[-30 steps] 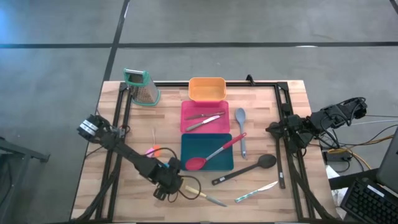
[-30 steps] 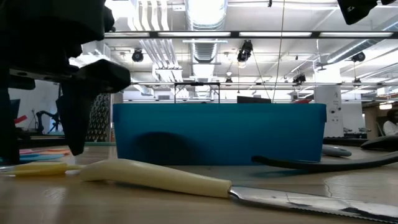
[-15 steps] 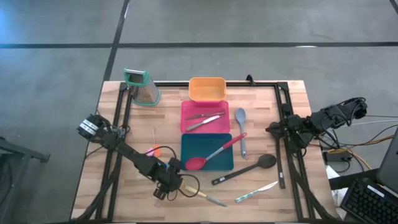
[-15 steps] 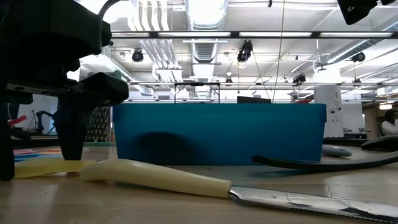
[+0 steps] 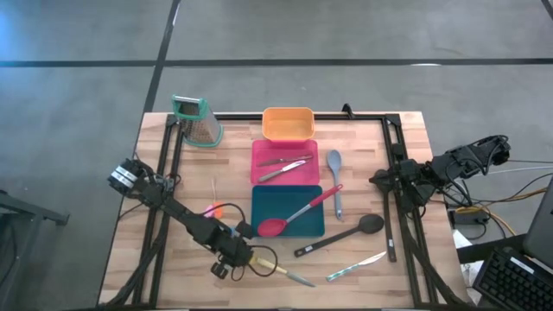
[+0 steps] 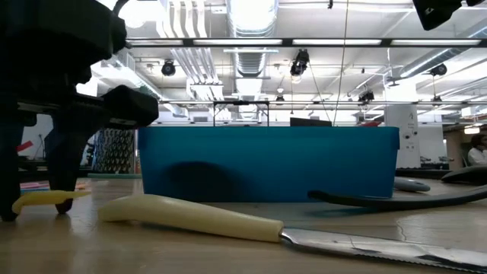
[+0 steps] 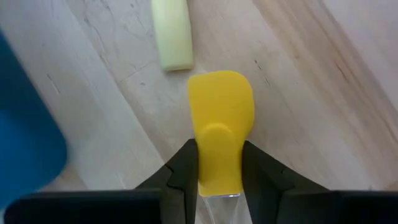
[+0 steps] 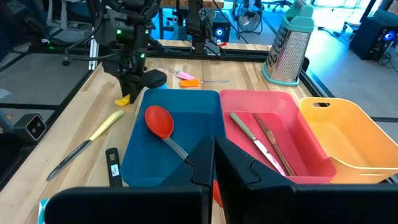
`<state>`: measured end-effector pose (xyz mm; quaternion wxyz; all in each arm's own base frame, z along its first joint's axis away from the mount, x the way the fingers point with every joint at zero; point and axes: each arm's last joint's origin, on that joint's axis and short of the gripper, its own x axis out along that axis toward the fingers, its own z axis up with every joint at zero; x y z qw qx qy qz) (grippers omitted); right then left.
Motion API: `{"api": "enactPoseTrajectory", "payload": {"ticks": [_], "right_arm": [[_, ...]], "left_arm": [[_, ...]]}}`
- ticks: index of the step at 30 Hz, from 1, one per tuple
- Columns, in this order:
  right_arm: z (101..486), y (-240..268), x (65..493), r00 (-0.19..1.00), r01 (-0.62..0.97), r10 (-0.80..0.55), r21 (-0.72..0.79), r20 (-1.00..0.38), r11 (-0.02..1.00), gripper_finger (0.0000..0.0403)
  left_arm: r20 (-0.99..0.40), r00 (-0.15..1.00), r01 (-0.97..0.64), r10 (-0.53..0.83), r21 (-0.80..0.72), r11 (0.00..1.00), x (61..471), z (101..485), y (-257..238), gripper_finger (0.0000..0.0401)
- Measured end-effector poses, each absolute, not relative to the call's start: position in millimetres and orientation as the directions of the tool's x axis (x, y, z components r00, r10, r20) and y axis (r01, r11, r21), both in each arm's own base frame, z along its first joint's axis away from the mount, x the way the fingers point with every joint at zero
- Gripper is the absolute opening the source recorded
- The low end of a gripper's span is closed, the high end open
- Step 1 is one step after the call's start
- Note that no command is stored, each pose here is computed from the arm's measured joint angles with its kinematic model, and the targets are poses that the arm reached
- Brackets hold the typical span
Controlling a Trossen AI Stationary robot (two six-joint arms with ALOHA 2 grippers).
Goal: Pick & Place Kitchen Items
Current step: Put the yellow spatula into the yellow bin
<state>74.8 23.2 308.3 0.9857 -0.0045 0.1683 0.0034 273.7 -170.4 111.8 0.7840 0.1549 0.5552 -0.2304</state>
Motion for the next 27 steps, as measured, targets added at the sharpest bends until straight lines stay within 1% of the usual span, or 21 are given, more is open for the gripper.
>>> {"api": "enactPoseTrajectory", "payload": {"ticks": [5,8,10,12,15,17,20,23,27], "right_arm": [[308.3,23.2,74.8,0.943,-0.009,0.005,-0.008,-0.332,1.0,0.0008],[308.3,23.2,74.8,0.943,-0.008,0.005,-0.008,-0.332,1.0,0.0008],[308.3,23.2,74.8,0.943,-0.008,0.005,-0.008,-0.332,1.0,0.0008],[308.3,23.2,74.8,0.943,-0.008,0.005,-0.008,-0.332,1.0,0.0008],[308.3,23.2,74.8,0.943,-0.008,0.005,-0.008,-0.332,1.0,0.0008],[308.3,23.2,74.8,0.943,-0.008,0.005,-0.008,-0.332,1.0,0.0008],[308.3,23.2,74.8,0.943,-0.008,0.005,-0.008,-0.332,1.0,0.0008],[308.3,23.2,74.8,0.943,-0.009,0.005,-0.008,-0.332,1.0,0.0008],[308.3,23.2,74.8,0.943,-0.008,0.005,-0.008,-0.332,1.0,0.0008]], "left_arm": [[-0.933,0.282,0.526,-0.224,-0.045,0.849,279.8,127.0,-175.0,0.0094],[-0.926,0.294,0.526,-0.237,-0.05,0.849,285.9,148.5,-179.3,0.0094],[-0.928,0.279,0.531,-0.247,-0.066,0.845,288.8,160.9,-182.1,0.0094],[-0.924,0.283,0.535,-0.256,-0.07,0.842,290.8,179.0,-184.2,0.0094],[-0.893,0.353,0.562,-0.281,-0.039,0.827,297.4,216.2,-188.0,0.0094],[-0.896,0.37,0.569,-0.244,0.011,0.822,299.4,231.6,-187.7,0.0094],[-0.874,0.461,0.567,-0.151,0.159,0.808,304.5,258.8,-184.8,0.0094],[-0.805,0.592,0.527,-0.037,0.352,0.774,310.2,288.1,-178.6,0.0094],[-0.699,0.709,0.45,0.088,0.546,0.707,322.8,312.5,-164.8,0.0094]]}}
